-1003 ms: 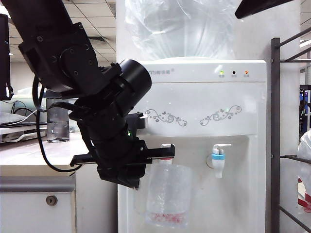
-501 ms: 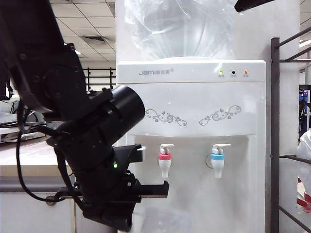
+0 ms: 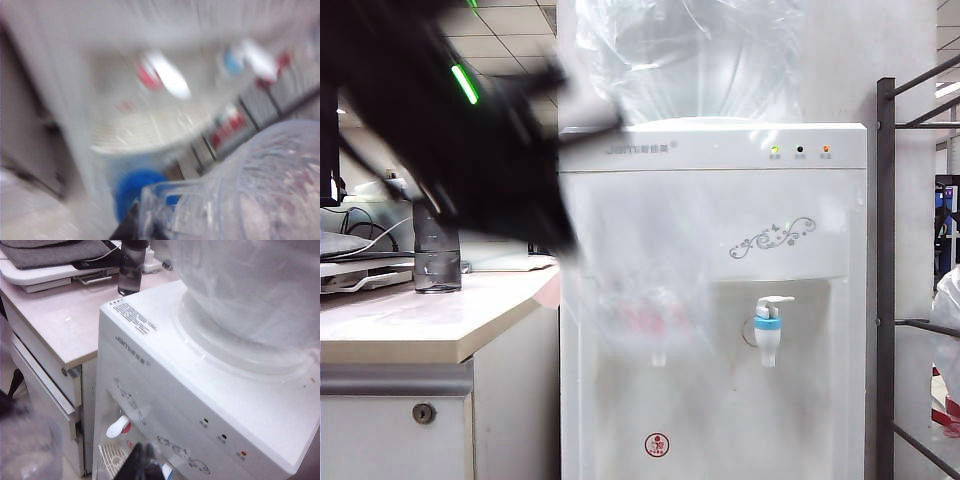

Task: Pick up the plastic mug from the left desk, go to the hot water outlet of the water dispenser, press the vertical switch to get some water, then put the mug back on the desk.

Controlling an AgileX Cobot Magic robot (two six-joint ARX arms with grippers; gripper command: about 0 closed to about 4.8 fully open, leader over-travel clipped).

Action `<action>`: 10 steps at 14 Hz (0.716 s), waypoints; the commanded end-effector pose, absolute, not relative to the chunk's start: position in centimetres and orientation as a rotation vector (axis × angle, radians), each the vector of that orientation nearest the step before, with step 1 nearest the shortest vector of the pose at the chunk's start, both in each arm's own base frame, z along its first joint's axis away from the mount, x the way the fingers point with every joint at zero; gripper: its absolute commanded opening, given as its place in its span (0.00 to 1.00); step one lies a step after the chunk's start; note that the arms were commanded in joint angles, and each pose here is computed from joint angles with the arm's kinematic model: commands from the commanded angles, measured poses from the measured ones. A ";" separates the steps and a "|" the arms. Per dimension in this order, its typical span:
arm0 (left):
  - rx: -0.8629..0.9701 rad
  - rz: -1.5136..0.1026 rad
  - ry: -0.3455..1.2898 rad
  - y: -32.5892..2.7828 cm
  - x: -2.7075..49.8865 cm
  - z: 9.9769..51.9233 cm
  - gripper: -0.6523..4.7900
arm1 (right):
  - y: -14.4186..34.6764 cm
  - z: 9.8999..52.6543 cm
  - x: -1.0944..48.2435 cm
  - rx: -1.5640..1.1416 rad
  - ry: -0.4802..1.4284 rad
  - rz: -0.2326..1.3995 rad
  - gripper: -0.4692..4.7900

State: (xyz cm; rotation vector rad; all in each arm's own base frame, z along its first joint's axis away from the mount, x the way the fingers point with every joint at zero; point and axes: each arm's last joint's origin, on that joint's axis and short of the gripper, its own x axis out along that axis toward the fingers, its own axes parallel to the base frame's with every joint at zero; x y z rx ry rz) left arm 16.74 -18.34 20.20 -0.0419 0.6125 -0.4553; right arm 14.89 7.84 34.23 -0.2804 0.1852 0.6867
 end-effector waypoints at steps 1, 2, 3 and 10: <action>0.005 -0.318 0.435 -15.4 15.4 24.2 0.11 | 7.8 34.7 14.8 -0.272 0.151 0.685 0.08; -0.005 -0.293 0.407 -14.4 15.3 24.9 0.11 | 7.8 34.7 14.8 -0.271 0.144 0.685 0.08; -0.028 -0.253 0.384 -13.1 15.4 25.7 0.11 | 7.8 34.9 14.8 -0.268 0.127 0.693 0.08; -0.180 0.004 0.209 1.3 22.9 26.5 0.11 | 9.0 34.7 16.9 -0.235 0.087 0.721 0.08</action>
